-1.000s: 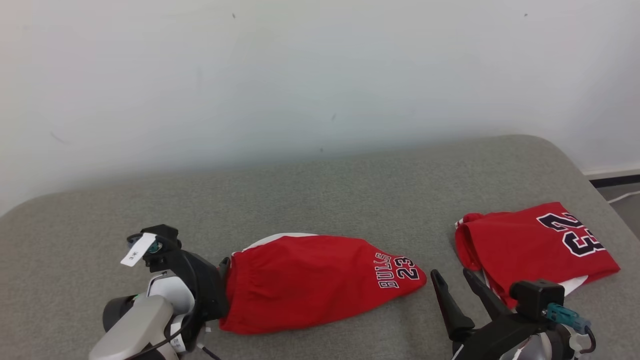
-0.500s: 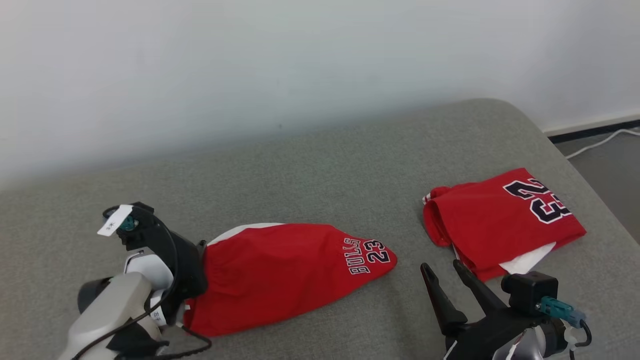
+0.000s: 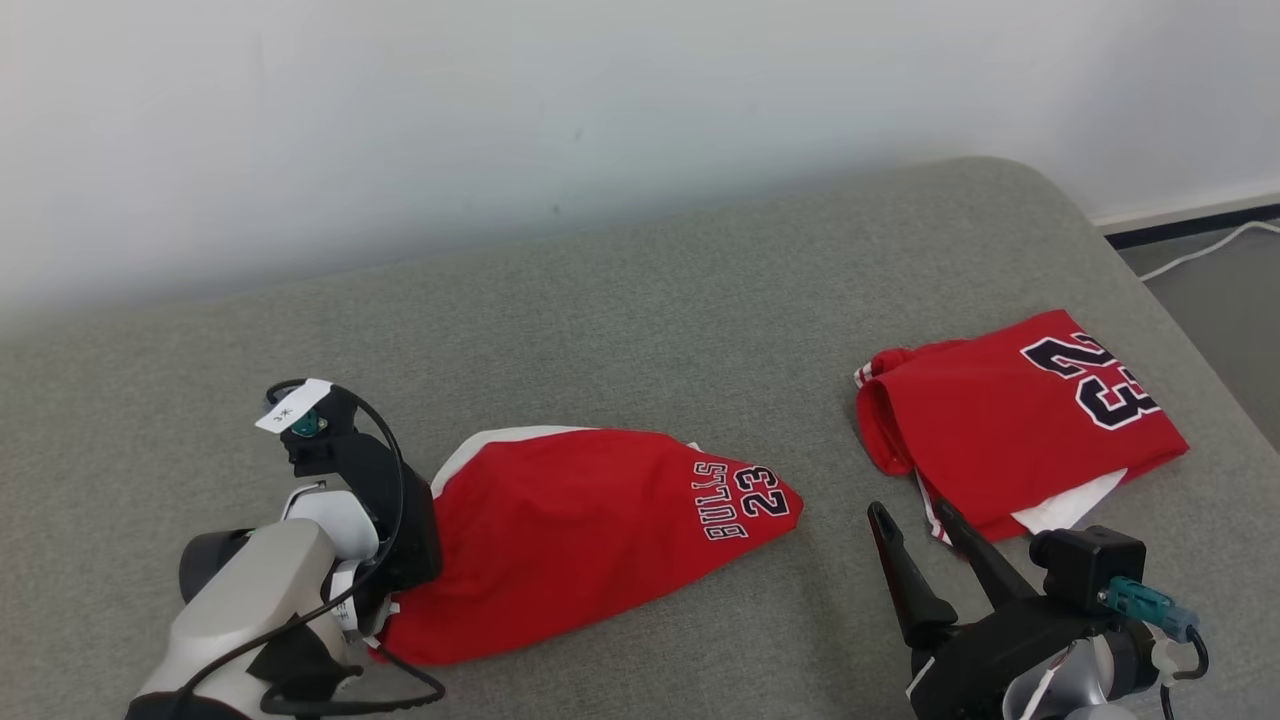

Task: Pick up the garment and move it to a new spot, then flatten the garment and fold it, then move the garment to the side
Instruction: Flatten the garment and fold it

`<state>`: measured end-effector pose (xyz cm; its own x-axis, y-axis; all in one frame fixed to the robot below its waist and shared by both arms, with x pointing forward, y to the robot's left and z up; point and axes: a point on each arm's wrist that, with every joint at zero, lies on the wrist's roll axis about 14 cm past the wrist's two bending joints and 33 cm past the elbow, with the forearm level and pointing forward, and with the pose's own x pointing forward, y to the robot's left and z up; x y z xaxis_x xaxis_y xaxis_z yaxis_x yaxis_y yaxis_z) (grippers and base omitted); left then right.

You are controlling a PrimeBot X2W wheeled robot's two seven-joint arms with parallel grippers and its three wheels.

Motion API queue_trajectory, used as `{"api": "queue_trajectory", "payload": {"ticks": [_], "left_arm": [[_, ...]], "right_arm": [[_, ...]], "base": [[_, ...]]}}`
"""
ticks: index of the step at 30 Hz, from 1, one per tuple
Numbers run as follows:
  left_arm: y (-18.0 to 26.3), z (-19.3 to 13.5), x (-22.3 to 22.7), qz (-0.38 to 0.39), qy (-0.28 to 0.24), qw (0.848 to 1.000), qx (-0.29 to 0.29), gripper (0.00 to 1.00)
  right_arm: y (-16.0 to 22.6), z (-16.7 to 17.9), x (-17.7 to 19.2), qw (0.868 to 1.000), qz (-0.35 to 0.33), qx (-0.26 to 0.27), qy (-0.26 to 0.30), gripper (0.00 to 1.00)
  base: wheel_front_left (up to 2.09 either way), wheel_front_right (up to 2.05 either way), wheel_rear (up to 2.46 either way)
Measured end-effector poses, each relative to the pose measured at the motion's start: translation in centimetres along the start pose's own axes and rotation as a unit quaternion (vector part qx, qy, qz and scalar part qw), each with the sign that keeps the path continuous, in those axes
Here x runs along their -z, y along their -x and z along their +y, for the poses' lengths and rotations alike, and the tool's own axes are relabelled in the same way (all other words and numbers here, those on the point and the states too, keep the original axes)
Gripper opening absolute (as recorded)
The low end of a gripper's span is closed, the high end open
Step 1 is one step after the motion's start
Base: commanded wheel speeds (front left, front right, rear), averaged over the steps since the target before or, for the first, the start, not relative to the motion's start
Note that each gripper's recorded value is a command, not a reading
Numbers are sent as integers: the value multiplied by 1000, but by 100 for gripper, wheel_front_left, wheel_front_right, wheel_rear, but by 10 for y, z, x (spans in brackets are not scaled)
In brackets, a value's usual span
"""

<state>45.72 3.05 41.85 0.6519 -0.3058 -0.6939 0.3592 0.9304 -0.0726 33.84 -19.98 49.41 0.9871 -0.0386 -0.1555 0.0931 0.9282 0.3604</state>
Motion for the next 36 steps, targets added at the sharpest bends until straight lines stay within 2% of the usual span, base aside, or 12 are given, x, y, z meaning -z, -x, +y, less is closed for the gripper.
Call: {"api": "queue_trajectory", "payload": {"ticks": [8, 9, 10, 18, 23, 24, 27, 36], "left_arm": [[11, 13, 1, -1, 7, 1000, -13, 0], [12, 13, 1, 0, 9, 1000, -13, 42], [13, 13, 1, 1, 11, 1000, -13, 100], [13, 7, 1, 8, 29, 1000, -3, 100], [12, 3, 7, 25, 21, 999, 3, 100], [12, 2, 8, 28, 19, 999, 5, 86], [12, -3, 10, 36, 14, 999, 15, 0], [15, -10, -6, -1, 8, 1000, 30, 0]], "right_arm": [[-6, 16, -2, 1000, -2, -25, 3, 100], [-6, 17, -1, 1000, -1, -26, 3, 100], [-6, 18, -1, 1000, 0, -27, 3, 100], [-5, 18, -1, 1000, -1, -27, 3, 100], [-4, 16, -1, 1000, -2, -24, 2, 100], [-4, 15, -1, 1000, -2, -24, 2, 100], [-3, 15, -1, 1000, -2, -23, 2, 100], [-2, 15, -2, 1000, -3, -24, 2, 100]], "base": [[0, 0, 0], [0, 0, 0], [0, 0, 0], [0, 0, 0], [0, 0, 0], [0, 0, 0], [0, 0, 0], [0, 0, 0]]}}
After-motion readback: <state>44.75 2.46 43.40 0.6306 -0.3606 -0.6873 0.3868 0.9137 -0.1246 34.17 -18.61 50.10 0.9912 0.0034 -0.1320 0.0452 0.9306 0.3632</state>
